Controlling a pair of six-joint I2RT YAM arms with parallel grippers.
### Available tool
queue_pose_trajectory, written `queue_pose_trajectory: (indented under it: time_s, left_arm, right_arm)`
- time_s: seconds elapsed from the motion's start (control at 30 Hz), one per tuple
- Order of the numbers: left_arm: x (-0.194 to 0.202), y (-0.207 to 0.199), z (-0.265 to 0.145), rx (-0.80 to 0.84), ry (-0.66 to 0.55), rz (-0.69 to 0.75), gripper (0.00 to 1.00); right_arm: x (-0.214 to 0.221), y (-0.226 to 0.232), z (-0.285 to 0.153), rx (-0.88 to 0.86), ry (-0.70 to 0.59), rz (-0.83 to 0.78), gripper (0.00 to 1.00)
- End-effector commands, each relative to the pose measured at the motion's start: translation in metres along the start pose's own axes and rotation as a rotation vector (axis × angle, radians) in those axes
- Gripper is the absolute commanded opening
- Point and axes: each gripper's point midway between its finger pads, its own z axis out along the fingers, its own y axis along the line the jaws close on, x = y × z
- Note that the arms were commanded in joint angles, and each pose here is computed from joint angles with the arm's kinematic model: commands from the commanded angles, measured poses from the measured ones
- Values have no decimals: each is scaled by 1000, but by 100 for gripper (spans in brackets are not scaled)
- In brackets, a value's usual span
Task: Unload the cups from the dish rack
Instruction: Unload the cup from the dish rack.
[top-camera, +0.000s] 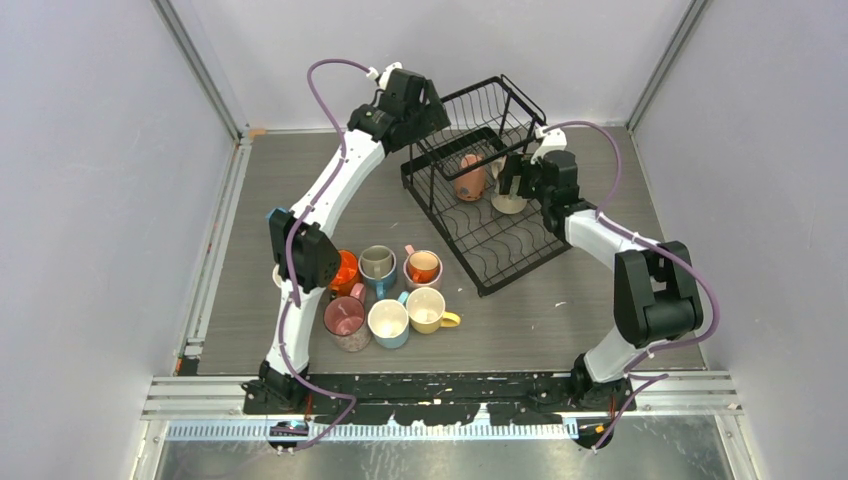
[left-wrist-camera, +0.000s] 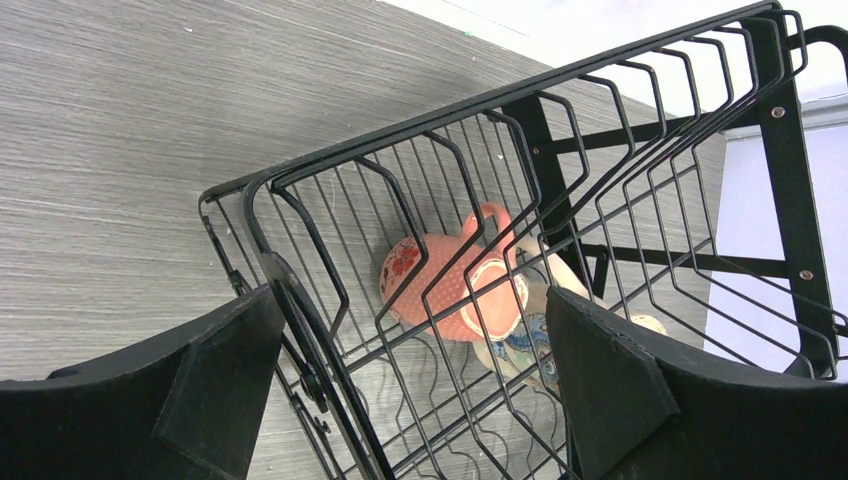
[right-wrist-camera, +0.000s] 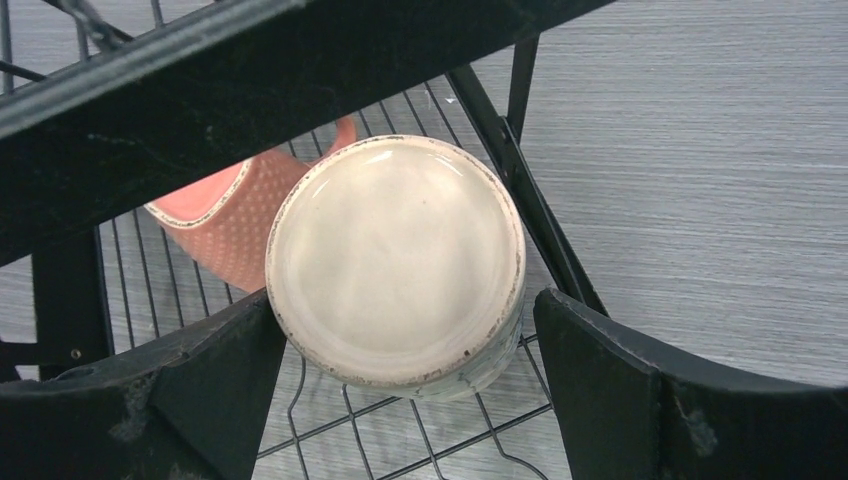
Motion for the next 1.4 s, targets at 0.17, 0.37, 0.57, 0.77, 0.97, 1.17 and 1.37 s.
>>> queue_pose_trajectory:
  time_s: [0.17, 0.37, 0.57, 0.77, 0.97, 1.17, 1.37]
  left_arm:
    - [80, -12, 19, 71, 269, -19, 100]
    - [81, -12, 20, 74, 274, -27, 100]
    - [77, -12, 22, 82, 269, -42, 100]
    - [73, -13, 26, 87, 257, -56, 100]
    - [73, -17, 30, 102, 260, -63, 100]
    - [75, -18, 26, 113, 273, -52, 100]
    - [72, -19, 20, 123, 271, -38, 100]
  right_arm:
    - [-45, -6, 4, 75, -143, -20, 91]
    - [-44, -3, -6, 93, -132, -17, 85]
    - [-42, 9, -29, 101, -125, -7, 84]
    - [-32, 19, -53, 96, -111, 10, 84]
    - [-18, 22, -73, 89, -82, 31, 89]
    - [-5, 20, -76, 109, -31, 32, 100]
    - [-10, 17, -72, 144, 8, 26, 100]
